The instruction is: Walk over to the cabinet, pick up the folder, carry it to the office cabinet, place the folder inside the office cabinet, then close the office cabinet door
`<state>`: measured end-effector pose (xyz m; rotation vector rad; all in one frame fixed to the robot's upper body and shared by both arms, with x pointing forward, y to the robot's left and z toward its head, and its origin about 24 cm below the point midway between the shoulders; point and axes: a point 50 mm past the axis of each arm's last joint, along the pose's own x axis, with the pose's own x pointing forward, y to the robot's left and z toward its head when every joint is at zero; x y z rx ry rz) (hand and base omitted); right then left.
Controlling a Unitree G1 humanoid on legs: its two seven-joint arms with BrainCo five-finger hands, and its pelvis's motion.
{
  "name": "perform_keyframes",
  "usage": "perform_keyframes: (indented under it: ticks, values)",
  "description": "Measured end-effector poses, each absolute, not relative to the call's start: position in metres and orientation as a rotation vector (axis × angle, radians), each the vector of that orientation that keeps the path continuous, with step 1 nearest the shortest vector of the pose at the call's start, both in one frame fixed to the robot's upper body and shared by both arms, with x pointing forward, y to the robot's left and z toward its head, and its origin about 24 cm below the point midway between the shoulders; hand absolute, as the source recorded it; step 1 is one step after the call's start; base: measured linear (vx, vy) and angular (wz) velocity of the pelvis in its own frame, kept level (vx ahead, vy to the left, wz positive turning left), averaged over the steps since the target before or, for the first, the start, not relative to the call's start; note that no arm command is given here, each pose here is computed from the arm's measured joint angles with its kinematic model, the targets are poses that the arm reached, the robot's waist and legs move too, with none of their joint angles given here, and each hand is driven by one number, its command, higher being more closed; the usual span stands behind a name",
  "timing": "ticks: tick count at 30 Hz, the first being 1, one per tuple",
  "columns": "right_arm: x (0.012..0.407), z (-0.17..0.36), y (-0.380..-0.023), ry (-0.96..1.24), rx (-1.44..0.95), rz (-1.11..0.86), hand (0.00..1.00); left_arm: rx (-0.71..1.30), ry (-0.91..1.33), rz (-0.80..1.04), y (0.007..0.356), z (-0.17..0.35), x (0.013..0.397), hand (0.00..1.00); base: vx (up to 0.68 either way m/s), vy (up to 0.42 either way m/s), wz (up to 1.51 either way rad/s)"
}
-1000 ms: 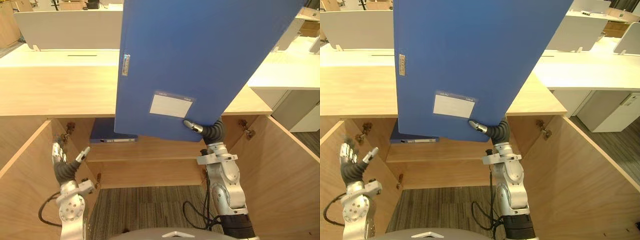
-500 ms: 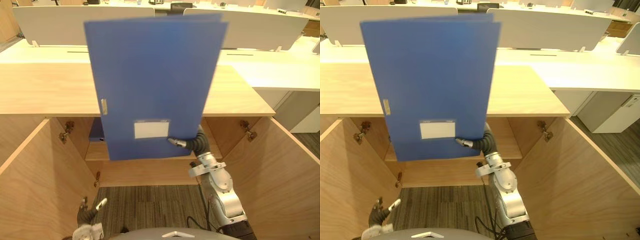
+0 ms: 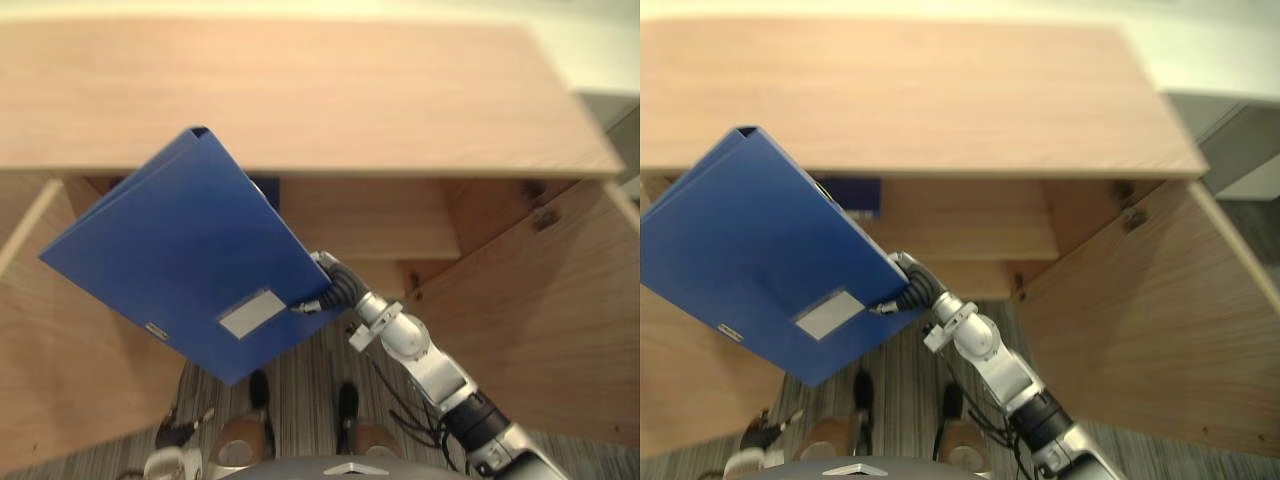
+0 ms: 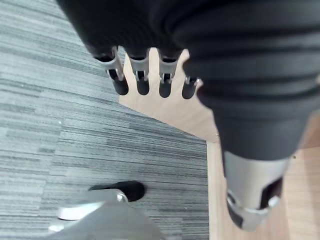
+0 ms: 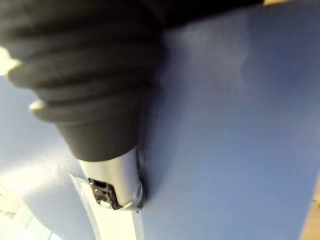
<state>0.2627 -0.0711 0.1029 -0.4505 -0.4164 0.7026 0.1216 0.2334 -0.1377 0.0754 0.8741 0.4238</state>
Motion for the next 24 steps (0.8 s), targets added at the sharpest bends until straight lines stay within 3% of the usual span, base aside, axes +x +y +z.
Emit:
perform_keyframes:
  ticks: [6,13,19,24]
  values:
    - [0.278,0.123,-0.078,-0.502,-0.569,0.635,1.0,0.072,0.717,0.406,0.231,-0.116,0.172,0.0,-0.15,-0.011,0.02]
    - [0.28,0.144,-0.09,-0.577,-0.498,0.503,1.0,0.037,0.483,0.407,0.22,-0.077,0.221,0.0,-0.13,-0.025,0.01]
    - [0.292,0.183,-0.131,-0.656,-0.131,0.2,1.0,-0.021,0.308,0.433,0.217,-0.042,0.252,0.0,-0.05,-0.036,0.04]
    - [0.303,0.191,-0.153,-0.639,0.151,0.095,1.0,-0.071,0.196,0.434,0.211,-0.018,0.27,0.0,-0.01,-0.008,0.01]
